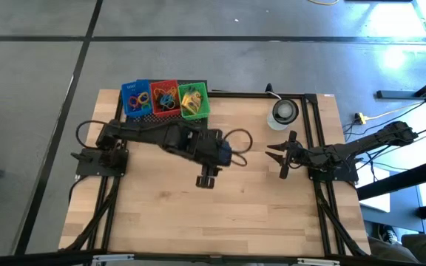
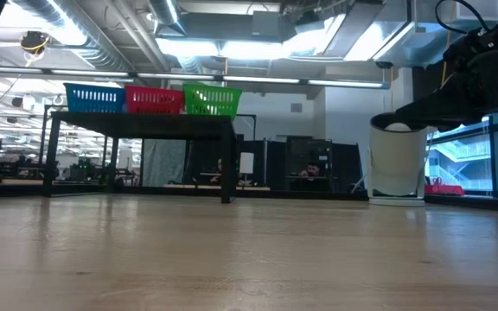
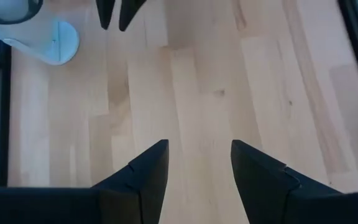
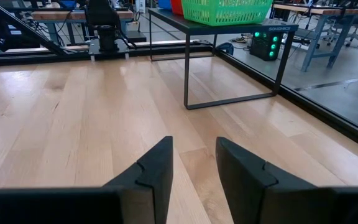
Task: Pick & Place Office Desk Supplies
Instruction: Return to Home Position
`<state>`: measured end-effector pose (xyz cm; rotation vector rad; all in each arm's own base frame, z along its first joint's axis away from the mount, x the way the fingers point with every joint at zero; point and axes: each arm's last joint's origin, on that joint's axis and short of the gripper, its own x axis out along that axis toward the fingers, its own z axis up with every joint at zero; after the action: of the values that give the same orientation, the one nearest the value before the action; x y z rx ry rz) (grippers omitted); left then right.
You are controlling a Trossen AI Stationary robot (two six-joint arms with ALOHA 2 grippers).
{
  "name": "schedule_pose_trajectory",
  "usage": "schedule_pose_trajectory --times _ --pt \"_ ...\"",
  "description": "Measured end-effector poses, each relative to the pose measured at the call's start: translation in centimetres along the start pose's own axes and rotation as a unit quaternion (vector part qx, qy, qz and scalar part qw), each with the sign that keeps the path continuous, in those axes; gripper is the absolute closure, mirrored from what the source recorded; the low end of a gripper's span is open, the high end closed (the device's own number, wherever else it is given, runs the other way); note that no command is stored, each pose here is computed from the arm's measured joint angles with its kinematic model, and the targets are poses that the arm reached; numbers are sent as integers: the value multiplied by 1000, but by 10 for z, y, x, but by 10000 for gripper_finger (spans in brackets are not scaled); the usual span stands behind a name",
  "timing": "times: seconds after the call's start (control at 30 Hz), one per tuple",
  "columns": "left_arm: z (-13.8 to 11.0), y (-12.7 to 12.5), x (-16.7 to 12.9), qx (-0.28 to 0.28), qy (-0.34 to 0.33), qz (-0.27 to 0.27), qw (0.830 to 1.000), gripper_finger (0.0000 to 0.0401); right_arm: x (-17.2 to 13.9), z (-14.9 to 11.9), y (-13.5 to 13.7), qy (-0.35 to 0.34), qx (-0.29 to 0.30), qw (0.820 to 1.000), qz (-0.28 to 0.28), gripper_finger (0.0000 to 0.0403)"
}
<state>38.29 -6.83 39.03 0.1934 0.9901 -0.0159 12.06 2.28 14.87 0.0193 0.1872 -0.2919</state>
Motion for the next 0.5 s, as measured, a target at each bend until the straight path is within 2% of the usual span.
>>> schedule_pose_trajectory --times 0.17,0.27,0.37,0.43,0.5 --pt "0 -20 1 17 3 5 1000 232 0 0 0 0 0 1000 0 280" --pt "-8 -28 0 39 32 -5 999 232 0 0 0 0 0 1000 0 280" --pt "-20 -31 -17 63 31 -10 997 232 0 0 0 0 0 1000 0 280" --pt "-33 -30 -27 57 28 -15 998 232 0 0 0 0 0 1000 0 280" --pt "-49 -29 -29 24 29 -15 999 232 0 0 0 0 0 1000 0 280"
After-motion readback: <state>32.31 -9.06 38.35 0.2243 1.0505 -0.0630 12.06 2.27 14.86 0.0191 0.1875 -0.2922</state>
